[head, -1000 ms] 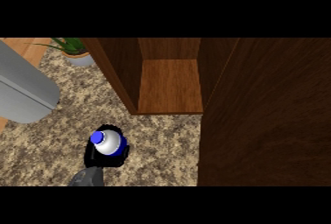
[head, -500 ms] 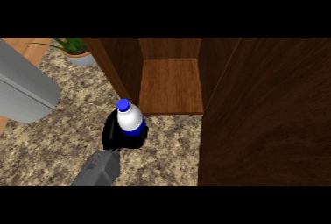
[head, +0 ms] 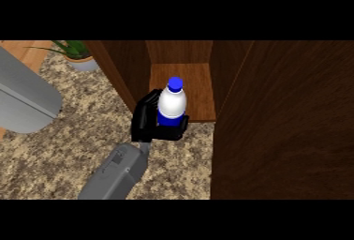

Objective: Pick up the bottled water, place it into the cabinet and close the cabinet

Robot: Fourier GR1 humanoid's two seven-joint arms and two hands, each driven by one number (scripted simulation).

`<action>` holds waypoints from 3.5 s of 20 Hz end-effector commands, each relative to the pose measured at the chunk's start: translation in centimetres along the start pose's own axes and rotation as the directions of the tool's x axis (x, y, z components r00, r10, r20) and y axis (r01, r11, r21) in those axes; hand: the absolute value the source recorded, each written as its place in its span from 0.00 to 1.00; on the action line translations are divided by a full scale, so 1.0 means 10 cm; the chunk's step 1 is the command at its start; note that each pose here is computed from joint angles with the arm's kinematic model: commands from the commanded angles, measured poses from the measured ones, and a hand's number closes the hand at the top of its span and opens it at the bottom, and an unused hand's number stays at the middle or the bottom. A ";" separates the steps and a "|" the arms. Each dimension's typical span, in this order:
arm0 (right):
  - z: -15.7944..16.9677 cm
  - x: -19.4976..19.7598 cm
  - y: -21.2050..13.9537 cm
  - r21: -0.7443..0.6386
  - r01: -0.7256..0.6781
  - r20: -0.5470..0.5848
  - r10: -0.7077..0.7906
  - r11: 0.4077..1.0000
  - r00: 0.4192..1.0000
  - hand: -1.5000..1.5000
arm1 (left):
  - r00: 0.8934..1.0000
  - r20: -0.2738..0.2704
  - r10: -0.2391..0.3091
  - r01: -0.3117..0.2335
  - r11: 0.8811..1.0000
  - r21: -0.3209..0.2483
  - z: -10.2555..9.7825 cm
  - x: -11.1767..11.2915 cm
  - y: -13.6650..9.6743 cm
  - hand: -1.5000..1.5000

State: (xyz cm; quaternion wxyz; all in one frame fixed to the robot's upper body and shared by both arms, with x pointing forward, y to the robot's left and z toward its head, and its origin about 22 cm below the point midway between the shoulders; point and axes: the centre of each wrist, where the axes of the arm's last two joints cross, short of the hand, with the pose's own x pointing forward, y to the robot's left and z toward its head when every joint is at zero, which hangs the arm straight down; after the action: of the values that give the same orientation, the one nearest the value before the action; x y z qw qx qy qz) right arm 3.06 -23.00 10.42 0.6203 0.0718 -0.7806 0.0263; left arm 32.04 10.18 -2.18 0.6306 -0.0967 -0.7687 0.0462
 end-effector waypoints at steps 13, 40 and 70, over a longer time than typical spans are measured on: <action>-0.05 0.09 -0.26 0.030 -0.012 0.068 0.010 0.999 0.998 0.00 | 0.979 -0.094 -0.183 0.192 0.976 0.103 -0.88 0.30 -0.32 1.00; -0.02 0.08 -0.25 0.096 -0.012 0.067 0.006 0.995 0.998 0.00 | 0.797 -0.093 -0.596 0.593 0.744 0.307 -1.13 0.23 0.17 0.00; -0.06 0.24 -0.13 0.068 0.017 0.048 -0.020 0.998 0.999 0.00 | 0.982 0.138 -0.129 0.127 0.992 0.026 -1.00 0.30 -0.21 0.00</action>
State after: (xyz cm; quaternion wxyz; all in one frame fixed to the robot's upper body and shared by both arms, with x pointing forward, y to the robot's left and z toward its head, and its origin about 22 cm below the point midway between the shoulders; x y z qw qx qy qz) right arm 3.82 -24.54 10.12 0.6145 0.0996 -0.7811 0.0487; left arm 42.38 8.40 4.33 0.5757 -0.0120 -0.8175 0.0137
